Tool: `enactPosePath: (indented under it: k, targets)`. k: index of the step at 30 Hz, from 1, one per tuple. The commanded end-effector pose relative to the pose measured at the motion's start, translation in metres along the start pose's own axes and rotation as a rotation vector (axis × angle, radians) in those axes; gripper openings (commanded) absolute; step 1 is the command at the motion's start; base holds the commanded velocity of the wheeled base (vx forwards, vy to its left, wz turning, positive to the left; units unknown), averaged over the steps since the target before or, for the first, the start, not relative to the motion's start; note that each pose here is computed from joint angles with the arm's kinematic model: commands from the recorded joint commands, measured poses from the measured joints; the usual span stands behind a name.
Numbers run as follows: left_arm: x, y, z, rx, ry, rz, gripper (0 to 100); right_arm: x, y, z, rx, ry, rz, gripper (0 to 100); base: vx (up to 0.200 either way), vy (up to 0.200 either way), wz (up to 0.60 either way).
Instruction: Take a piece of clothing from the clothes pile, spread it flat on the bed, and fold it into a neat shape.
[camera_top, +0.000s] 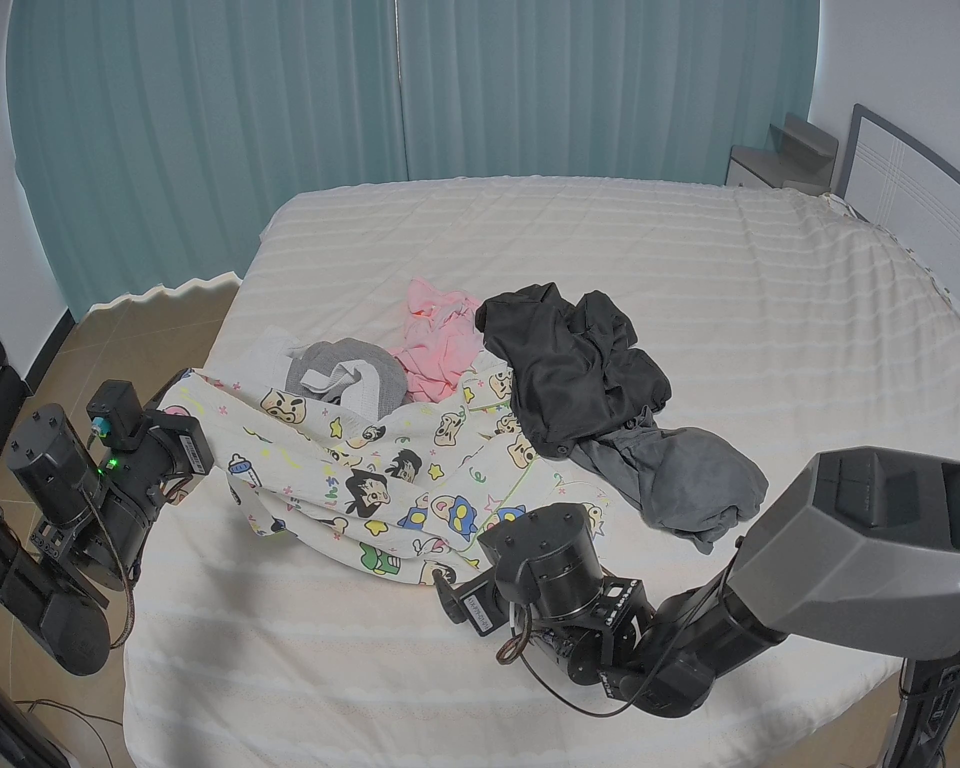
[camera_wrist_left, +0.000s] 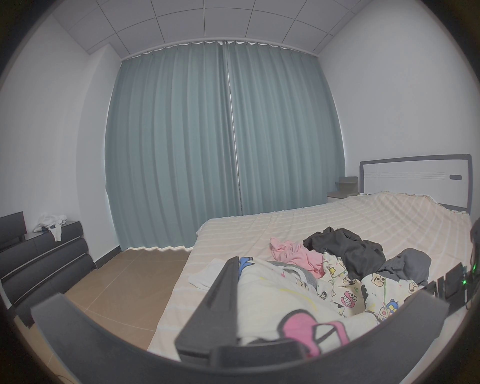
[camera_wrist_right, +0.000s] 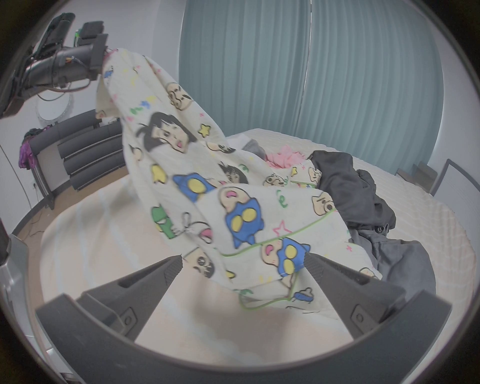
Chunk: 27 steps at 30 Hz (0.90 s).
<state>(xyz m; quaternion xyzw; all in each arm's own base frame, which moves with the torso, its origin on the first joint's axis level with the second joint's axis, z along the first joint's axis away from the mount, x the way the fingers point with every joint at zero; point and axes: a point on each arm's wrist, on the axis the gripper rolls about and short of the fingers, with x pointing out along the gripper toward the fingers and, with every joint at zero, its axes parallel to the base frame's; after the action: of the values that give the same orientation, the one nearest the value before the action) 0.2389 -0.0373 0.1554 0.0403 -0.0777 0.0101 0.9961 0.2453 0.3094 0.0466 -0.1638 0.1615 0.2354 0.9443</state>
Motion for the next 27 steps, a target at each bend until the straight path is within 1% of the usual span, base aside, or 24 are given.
enactPosePath:
  k: [1,2,5,14,16,18,21,22,27]
  targets:
    - [0.0,0.0,0.001,-0.001,-0.007,0.0,0,0.016,-0.013,-0.008,-0.006,0.021,-0.047,100,0.0,0.0,0.0]
    - [0.0,0.0,0.001,-0.002,-0.008,0.0,0,0.019,-0.018,-0.005,-0.003,0.012,-0.059,100,0.0,0.0,0.0]
    - [0.0,0.0,0.001,-0.002,-0.008,-0.002,0,0.019,-0.02,0.002,-0.003,-0.008,-0.064,100,0.0,0.0,0.0]
    - [0.0,0.0,0.0,-0.001,-0.005,0.003,0,0.022,-0.024,-0.001,-0.006,0.002,-0.066,100,0.0,0.0,0.0]
    - [-0.003,0.001,0.004,-0.01,-0.019,0.001,0,0.025,-0.028,-0.004,-0.011,-0.005,-0.074,100,0.0,0.0,0.0]
    - [-0.005,0.001,0.005,-0.014,-0.022,0.001,0,0.027,-0.026,-0.007,-0.009,-0.026,-0.064,100,0.0,0.0,0.0]
    - [-0.007,0.001,0.005,-0.015,-0.018,-0.004,0,0.026,-0.023,-0.01,-0.003,-0.057,-0.017,100,0.0,0.0,0.0]
    - [-0.008,0.001,0.004,-0.014,-0.015,-0.004,0,0.025,-0.021,-0.011,0.001,-0.081,0.007,100,0.0,0.0,0.0]
    - [-0.008,0.001,0.004,-0.014,-0.015,-0.004,0,0.03,-0.017,-0.017,-0.004,-0.081,0.023,100,0.0,0.0,0.0]
